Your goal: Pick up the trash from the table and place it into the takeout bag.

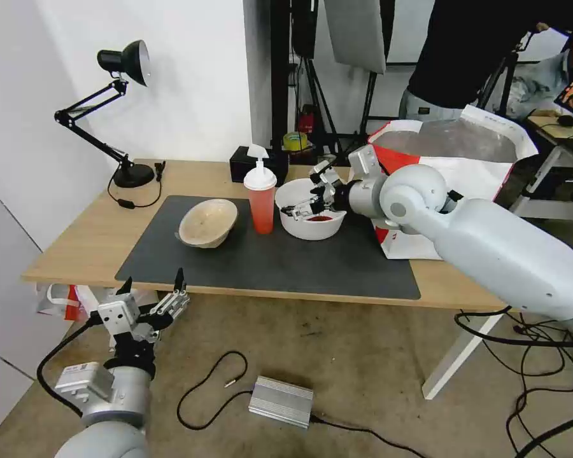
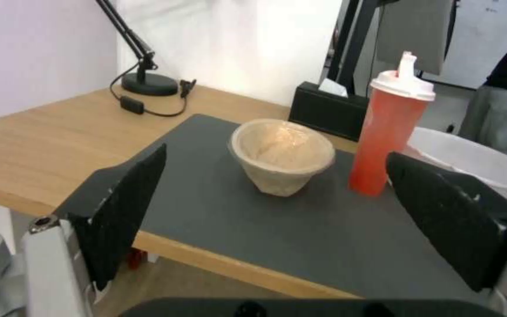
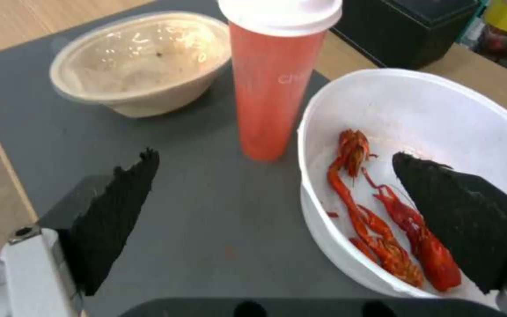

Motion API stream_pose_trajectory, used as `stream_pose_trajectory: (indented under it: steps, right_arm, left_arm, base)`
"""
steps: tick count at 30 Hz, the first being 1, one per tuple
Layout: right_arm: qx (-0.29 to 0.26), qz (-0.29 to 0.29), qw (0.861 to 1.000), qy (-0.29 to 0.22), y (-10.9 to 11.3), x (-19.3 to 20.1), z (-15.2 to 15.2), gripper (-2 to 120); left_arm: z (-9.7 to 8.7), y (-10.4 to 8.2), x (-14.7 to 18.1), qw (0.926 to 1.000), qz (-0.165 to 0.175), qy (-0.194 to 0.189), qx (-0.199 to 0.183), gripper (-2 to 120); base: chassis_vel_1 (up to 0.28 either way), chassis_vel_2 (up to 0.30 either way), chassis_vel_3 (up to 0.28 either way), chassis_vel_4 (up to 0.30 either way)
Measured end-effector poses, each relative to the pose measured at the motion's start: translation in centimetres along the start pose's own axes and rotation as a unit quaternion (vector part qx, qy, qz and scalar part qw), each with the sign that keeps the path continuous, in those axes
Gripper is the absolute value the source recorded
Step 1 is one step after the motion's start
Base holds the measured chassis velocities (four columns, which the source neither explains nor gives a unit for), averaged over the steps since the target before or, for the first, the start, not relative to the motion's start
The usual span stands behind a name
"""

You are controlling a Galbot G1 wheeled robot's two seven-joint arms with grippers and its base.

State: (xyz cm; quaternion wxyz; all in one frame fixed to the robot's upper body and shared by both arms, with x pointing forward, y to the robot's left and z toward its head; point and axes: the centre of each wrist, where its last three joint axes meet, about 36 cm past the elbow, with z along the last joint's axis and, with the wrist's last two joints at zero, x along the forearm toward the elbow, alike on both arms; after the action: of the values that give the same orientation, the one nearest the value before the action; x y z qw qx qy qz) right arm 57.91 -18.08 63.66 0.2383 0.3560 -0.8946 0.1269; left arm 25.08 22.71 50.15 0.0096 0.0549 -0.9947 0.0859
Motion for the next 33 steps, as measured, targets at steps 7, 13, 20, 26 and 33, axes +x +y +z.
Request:
stream_pose_trajectory:
  steps: [7, 13, 20, 26, 33]
  right_arm:
    - [-0.003, 0.004, 1.0, 0.007, -0.4, -0.6, 0.3, 100]
    - [-0.007, 0.005, 1.0, 0.012, -1.0, -1.1, 0.3, 100]
    - [-0.005, 0.002, 1.0, 0.017, -1.5, -1.9, 0.1, 100]
    - [-0.004, -0.002, 1.0, 0.019, -1.2, -2.9, 0.0, 100]
    - [-0.002, -0.002, 1.0, 0.024, -1.3, -3.8, -0.2, 100]
  left_arm:
    - [0.4, 0.0, -0.4, 1.0, 0.002, 0.004, 0.005, 100]
    - [0.5, -0.1, -0.5, 1.0, 0.001, 0.005, 0.008, 100]
    - [0.6, -0.2, -0.3, 0.9999, 0.0, 0.009, 0.012, 100]
    - [0.5, -0.1, -0.3, 0.9999, 0.0, 0.007, 0.012, 100]
    - [0.6, -0.2, -0.1, 0.9998, -0.001, 0.011, 0.014, 100]
  base:
    - [0.0, 0.0, 0.0, 0.0]
    - [0.0, 0.0, 0.0, 0.0]
    - [0.0, 0.0, 0.0, 0.0]
    - [0.0, 0.0, 0.0, 0.0]
    - [0.0, 0.0, 0.0, 0.0]
